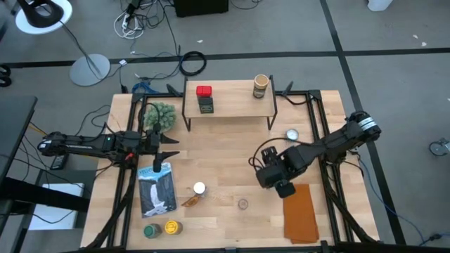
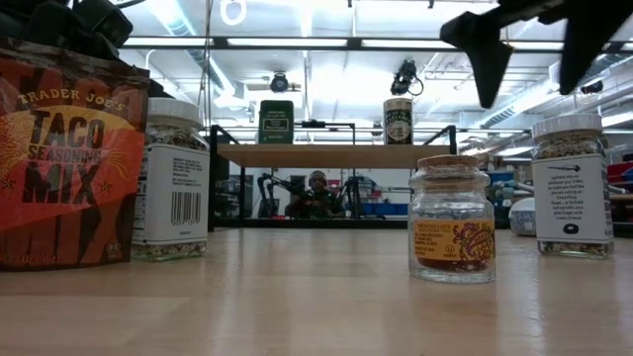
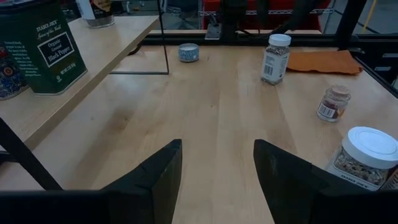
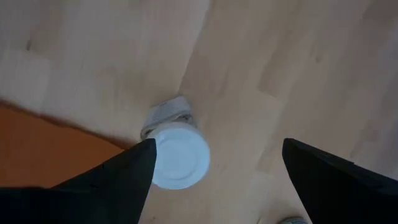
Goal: Shelf spices
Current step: Put the right white seasoning bottle on the shelf
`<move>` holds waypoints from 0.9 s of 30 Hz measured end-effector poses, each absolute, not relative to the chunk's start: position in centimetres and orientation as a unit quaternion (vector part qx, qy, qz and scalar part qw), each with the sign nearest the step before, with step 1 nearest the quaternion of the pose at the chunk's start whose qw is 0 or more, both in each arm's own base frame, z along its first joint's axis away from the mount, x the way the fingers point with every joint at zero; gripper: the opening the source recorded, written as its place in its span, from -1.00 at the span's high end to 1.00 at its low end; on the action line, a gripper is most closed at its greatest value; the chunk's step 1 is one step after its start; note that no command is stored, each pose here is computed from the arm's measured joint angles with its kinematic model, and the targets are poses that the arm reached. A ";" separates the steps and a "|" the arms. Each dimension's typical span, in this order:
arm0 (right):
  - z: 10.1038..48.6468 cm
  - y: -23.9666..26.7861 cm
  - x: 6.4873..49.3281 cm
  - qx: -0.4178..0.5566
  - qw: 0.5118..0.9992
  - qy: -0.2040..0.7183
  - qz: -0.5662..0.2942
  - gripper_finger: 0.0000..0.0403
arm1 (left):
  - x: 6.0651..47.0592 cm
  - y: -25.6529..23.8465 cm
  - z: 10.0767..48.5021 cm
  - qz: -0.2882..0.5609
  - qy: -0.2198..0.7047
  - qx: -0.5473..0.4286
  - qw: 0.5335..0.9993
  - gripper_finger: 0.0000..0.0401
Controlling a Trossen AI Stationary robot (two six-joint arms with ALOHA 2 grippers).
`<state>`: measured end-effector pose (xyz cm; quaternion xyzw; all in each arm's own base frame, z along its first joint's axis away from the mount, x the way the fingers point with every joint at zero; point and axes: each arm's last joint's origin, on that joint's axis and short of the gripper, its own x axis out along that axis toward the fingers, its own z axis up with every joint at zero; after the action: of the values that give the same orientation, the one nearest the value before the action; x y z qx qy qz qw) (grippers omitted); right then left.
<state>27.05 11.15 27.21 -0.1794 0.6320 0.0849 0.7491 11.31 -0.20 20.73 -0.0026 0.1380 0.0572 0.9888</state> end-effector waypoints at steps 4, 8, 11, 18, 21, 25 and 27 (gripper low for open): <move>26.2 12.2 27.1 -0.208 0.725 0.647 0.108 -0.71 | 11.3 -0.2 20.7 0.057 0.138 -0.003 0.989 -0.02; 25.2 12.8 27.3 -0.233 0.704 0.659 0.127 -0.71 | 11.3 -0.2 20.7 0.057 0.138 -0.003 0.989 -0.02; 24.3 13.1 27.6 -0.250 0.687 0.667 0.145 -0.71 | 11.3 -0.2 20.7 0.057 0.138 -0.003 0.989 -0.02; 22.7 13.4 28.0 -0.270 0.655 0.684 0.175 -0.71 | 11.3 -0.2 20.7 0.057 0.138 -0.003 0.989 -0.02; 22.2 13.4 27.9 -0.272 0.654 0.683 0.178 -0.66 | 11.3 -0.2 20.7 0.057 0.138 -0.003 0.989 -0.02; 21.8 13.3 27.7 -0.273 0.650 0.686 0.178 -0.47 | 11.3 -0.2 20.8 0.057 0.137 -0.003 0.989 -0.02; 21.4 13.2 27.6 -0.274 0.647 0.689 0.178 -0.37 | 11.3 -0.2 20.8 0.057 0.137 -0.003 0.989 -0.02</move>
<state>27.57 13.22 21.41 -0.2737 0.6890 0.1779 0.6471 11.32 -0.20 20.76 -0.0029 0.1366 0.0572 0.9890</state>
